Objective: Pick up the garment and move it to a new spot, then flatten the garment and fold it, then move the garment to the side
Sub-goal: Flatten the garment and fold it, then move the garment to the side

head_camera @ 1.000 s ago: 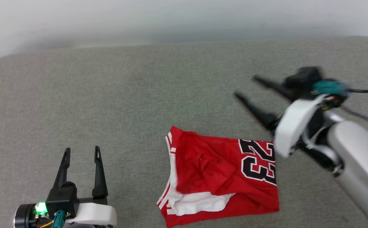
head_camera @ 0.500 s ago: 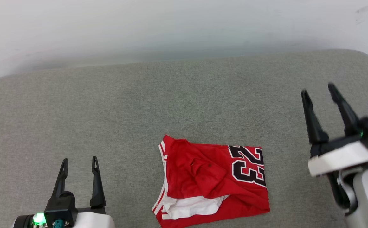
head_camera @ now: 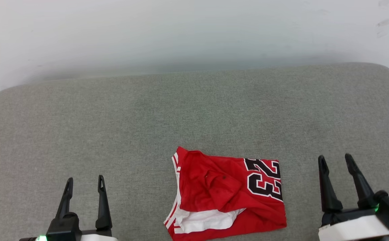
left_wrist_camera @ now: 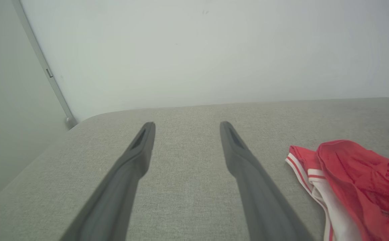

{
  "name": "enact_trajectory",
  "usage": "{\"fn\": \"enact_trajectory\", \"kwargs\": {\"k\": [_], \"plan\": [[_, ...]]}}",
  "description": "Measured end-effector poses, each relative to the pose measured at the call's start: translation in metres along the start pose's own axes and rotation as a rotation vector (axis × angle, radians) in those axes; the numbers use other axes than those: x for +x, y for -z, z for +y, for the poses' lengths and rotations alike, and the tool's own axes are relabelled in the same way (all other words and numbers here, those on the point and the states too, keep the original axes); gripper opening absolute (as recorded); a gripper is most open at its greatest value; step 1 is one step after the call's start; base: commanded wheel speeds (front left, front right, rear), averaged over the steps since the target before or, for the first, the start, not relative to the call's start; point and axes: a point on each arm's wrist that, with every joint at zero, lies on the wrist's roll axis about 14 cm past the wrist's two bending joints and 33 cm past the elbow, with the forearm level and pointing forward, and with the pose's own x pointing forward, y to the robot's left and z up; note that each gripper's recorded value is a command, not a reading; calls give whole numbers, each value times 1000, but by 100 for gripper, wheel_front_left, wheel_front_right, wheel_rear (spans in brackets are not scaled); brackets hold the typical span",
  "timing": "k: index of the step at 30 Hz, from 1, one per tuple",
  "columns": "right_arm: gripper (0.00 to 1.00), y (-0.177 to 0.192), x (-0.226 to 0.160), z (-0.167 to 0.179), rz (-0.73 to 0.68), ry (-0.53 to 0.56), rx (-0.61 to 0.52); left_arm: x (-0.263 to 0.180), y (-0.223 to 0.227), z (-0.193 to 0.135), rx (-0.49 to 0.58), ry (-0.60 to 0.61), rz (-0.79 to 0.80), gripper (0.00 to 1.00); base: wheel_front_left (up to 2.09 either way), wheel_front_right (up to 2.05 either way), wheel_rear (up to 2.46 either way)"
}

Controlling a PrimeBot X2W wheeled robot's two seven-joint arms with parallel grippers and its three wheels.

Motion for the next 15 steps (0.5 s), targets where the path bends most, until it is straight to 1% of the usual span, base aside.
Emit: {"fn": "enact_trajectory", "kwargs": {"k": [1,9,12,15], "plan": [[100,8,-8,0,27,10,9,-3,2,1,-3,1,7,100,0,0,0],[100,10,-10,3,34,6,4,-5,5,3,-5,2,18,100,0,0,0],[100,4,-5,3,11,4,-2,-5,6,5,-4,1,22,100,0,0,0],[100,-17,12,1,-54,-14,-33,-4,7,6,-4,-2,23,100,0,0,0]]}}
